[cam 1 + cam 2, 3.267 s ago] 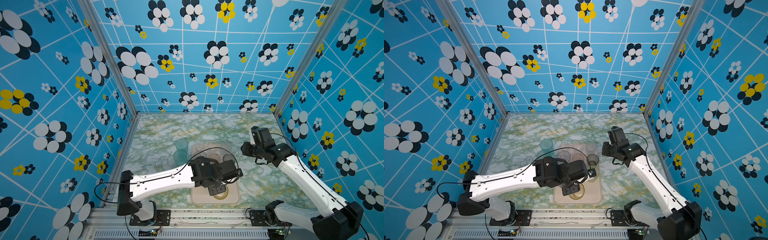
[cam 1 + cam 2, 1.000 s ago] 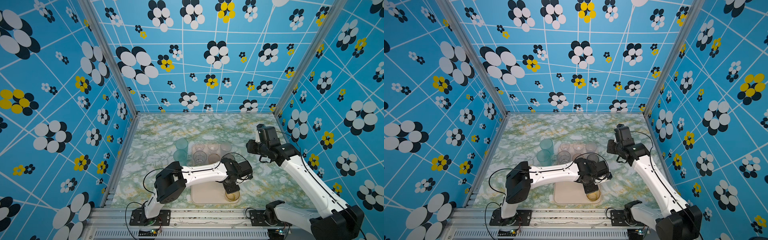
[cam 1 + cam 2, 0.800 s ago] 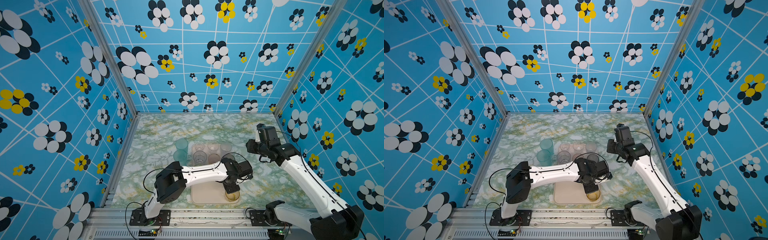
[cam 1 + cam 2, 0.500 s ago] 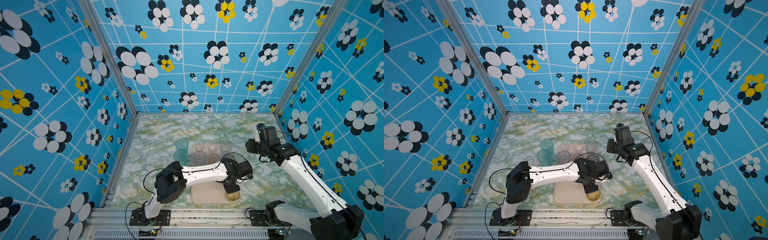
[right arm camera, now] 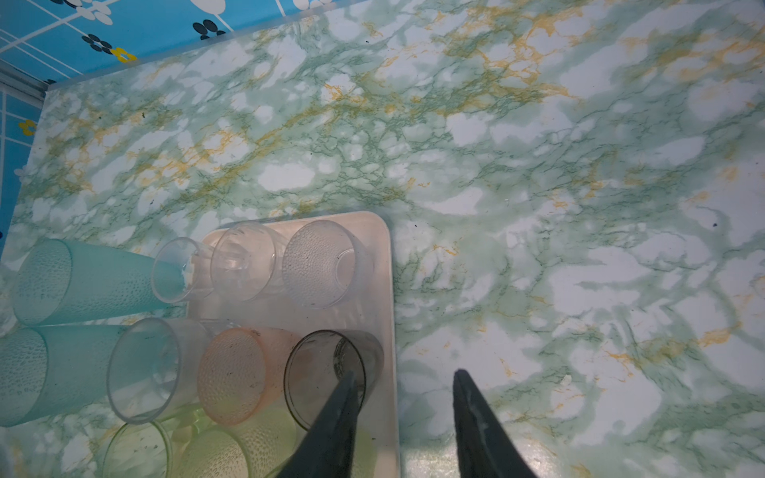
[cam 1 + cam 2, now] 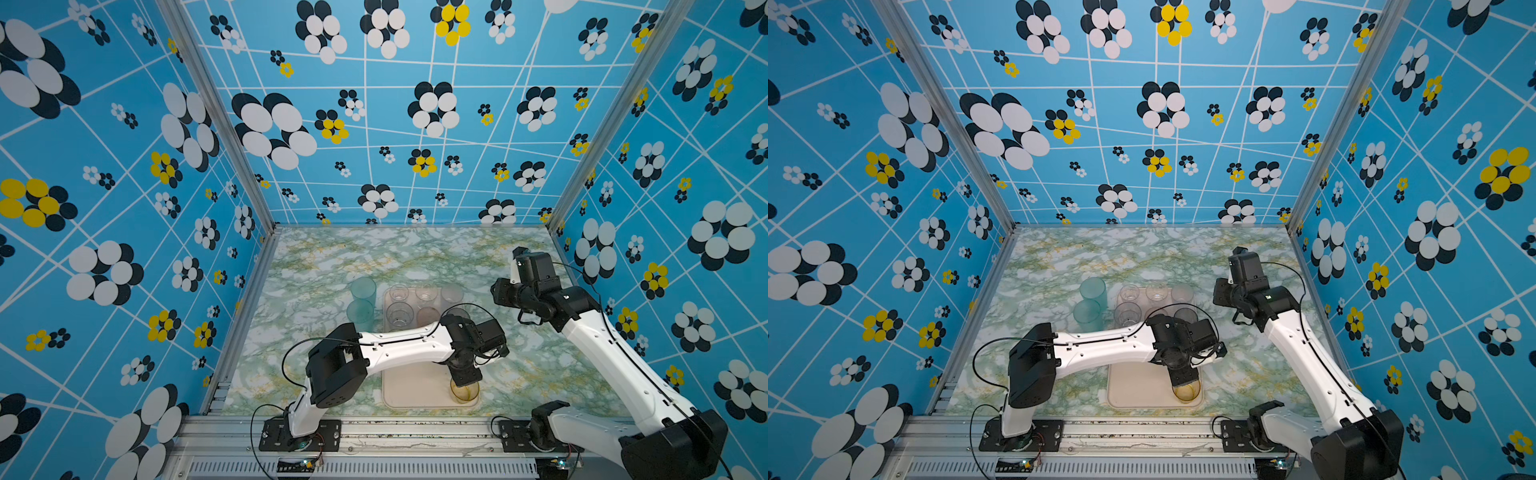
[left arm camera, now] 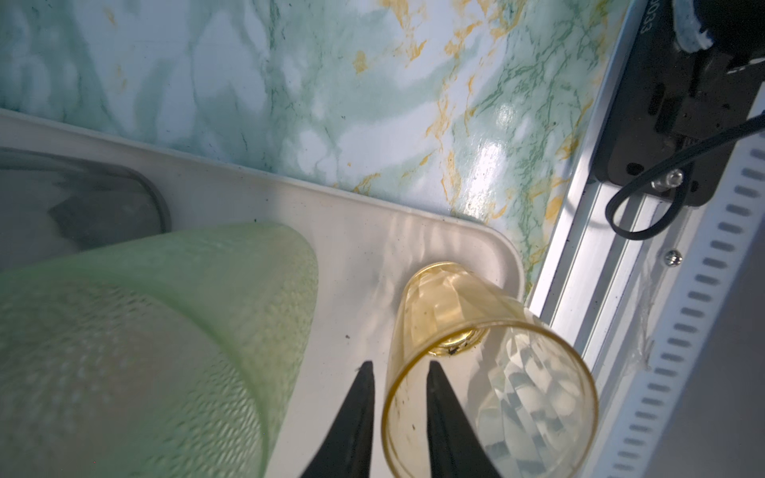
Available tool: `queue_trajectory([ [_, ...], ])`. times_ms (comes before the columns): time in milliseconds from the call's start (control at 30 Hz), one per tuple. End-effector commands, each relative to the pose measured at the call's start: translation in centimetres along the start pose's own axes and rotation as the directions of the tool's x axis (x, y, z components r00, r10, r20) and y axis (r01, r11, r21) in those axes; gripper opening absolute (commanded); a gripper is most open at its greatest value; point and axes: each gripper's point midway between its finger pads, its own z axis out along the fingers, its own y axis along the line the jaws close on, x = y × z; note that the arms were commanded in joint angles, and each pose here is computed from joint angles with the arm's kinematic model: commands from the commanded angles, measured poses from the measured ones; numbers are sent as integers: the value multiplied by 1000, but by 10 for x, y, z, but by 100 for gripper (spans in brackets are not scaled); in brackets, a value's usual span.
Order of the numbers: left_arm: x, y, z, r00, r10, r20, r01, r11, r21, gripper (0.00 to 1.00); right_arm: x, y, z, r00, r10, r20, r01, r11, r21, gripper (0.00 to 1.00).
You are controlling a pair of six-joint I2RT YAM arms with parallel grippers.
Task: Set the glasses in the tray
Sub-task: 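Lower the amber tumbler onto the tray's near end and open the left gripper, then raise the left gripper and move it toward the teal tumblers beyond the tray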
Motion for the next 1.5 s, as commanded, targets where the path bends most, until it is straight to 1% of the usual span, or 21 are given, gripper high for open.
queue_trajectory([
  [0, -3, -8, -18, 999, 9, 45, -9, 1000, 18, 25, 2, -2, -1, 1000, 3, 3, -3, 1000, -5, 40],
  [267, -3, -15, -28, 997, 28, 68, -30, 999, 31, 24, 4, -3, 0, 1000, 3, -3, -3, 1000, -3, 40],
  [433, -7, -18, -43, 992, 34, 119, -39, 999, 38, 24, 5, -4, 1, 1000, 4, 2, -4, 1000, 2, 40],
  [467, -6, -18, -41, 992, 36, 121, -41, 998, 39, 24, 5, -4, 1, 1000, 2, 1, -2, 1000, 5, 40],
  [500, -9, -19, -52, 988, 40, 152, -46, 998, 39, 24, 5, -5, 2, 1000, 1, -2, -1, 1000, 7, 40],
  [633, -15, -26, -72, 972, 68, 227, -82, 995, 54, 24, 9, -6, 4, 1000, -8, -16, 8, 1000, 13, 40],
  [767, -21, -19, -94, 955, 85, 283, -89, 996, 0, 24, 10, -11, 4, 1000, -12, -14, 12, 999, 33, 41],
  [867, -26, -4, -112, 944, 85, 318, -66, 995, -70, 24, 11, -11, 3, 1000, -16, -17, 17, 999, 39, 41],
  [1000, -30, 30, -140, 926, 37, 375, 30, 985, -171, 24, 8, -11, -1, 1000, -23, -10, 23, 999, 40, 41],
  [1100, -30, 57, -168, 899, -12, 439, 123, 966, -226, 24, 8, -11, -2, 999, -30, -11, 31, 999, 40, 41],
  [1200, -23, 80, -200, 864, -35, 502, 208, 933, -292, 27, 10, -11, -2, 999, -35, -24, 35, 999, 37, 40],
  [1267, -15, 96, -225, 841, -39, 539, 265, 899, -348, 29, 11, -11, -3, 999, -39, -29, 40, 999, 37, 41],
  [1367, 4, 122, -265, 785, -78, 614, 384, 839, -384, 30, 13, -10, -4, 998, -48, -42, 49, 998, 30, 41],
  [1467, 37, 155, -295, 690, -154, 707, 545, 753, -368, 31, 12, -3, -8, 996, -53, -66, 53, 999, -4, 40],
])
